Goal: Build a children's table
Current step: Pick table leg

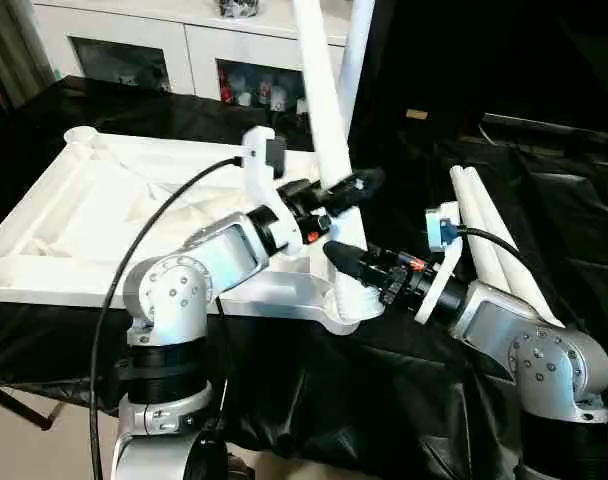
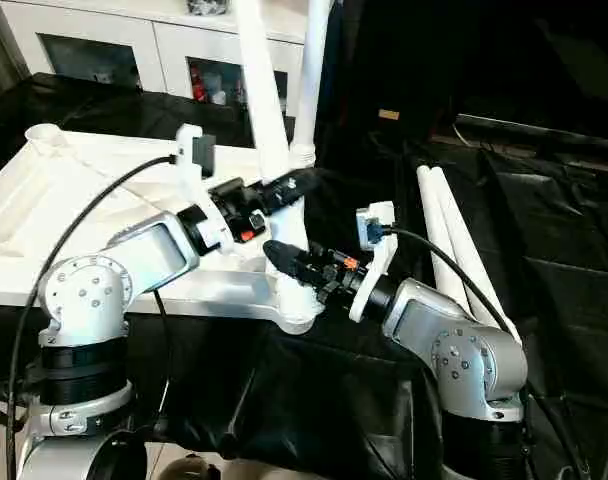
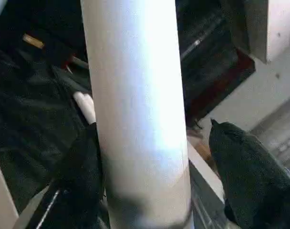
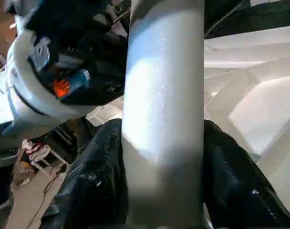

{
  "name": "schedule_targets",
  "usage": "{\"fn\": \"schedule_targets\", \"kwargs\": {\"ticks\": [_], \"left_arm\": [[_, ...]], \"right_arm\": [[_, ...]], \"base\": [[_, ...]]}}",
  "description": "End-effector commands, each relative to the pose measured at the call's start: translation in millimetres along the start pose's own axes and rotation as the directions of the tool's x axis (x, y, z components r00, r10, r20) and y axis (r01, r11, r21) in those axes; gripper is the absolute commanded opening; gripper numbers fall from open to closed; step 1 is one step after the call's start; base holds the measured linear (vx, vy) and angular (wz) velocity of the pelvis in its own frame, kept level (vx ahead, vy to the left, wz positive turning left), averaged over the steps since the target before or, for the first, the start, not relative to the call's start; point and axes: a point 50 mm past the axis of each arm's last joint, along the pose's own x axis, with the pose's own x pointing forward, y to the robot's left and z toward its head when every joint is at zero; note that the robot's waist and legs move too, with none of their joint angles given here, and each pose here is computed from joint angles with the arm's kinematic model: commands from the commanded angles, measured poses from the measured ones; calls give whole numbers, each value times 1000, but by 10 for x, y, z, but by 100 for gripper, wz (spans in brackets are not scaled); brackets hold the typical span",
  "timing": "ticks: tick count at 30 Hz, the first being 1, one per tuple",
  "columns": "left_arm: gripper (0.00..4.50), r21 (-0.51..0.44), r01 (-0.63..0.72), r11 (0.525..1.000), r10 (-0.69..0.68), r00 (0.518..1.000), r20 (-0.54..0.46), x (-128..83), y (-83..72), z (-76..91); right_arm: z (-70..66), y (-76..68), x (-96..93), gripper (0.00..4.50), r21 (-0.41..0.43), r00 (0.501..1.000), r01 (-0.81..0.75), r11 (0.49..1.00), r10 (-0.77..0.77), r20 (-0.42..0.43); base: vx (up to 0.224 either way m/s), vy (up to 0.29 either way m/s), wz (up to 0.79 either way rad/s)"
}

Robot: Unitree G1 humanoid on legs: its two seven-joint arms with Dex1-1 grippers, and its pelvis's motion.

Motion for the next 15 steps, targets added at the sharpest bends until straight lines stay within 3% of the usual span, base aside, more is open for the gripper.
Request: {"fn": "schedule_targets", "kwargs": {"ticks": [1, 4, 7, 10, 13, 14, 15], "left_arm": [[320, -1, 1, 1000, -1, 999, 32, 30, -44, 62], [287, -19, -6, 1000, 7, 999, 38, 24, -28, 66], [282, -23, -17, 1000, 18, 999, 38, 20, -16, 59], [243, -17, -39, 999, 40, 998, 43, 19, -3, 61], [241, 22, -77, 997, 76, 996, 48, 21, 9, 89], [205, 41, -87, 995, 85, 995, 46, 22, 7, 98], [202, 77, -105, 991, 102, 994, 44, 27, 2, 115]], "right_arm": [[41, 38, 8, 190, -22, 1000, -11, 1000, 11, -1], [49, 53, 21, 190, -24, 1000, -23, 999, 23, -5], [58, 52, 23, 190, -29, 1000, -25, 999, 25, -8], [62, 43, 23, 190, -37, 1000, -23, 999, 22, -12], [92, 32, 41, 190, -59, 1000, -10, 998, 10, -11], [102, 27, 50, 225, -67, 1000, -3, 998, 2, -10], [114, 19, 65, 246, -72, 1000, 5, 997, -6, -9]], "base": [[0, 0, 0], [0, 0, 0], [0, 0, 0], [0, 0, 0], [0, 0, 0], [0, 0, 0], [0, 0, 0]]}}
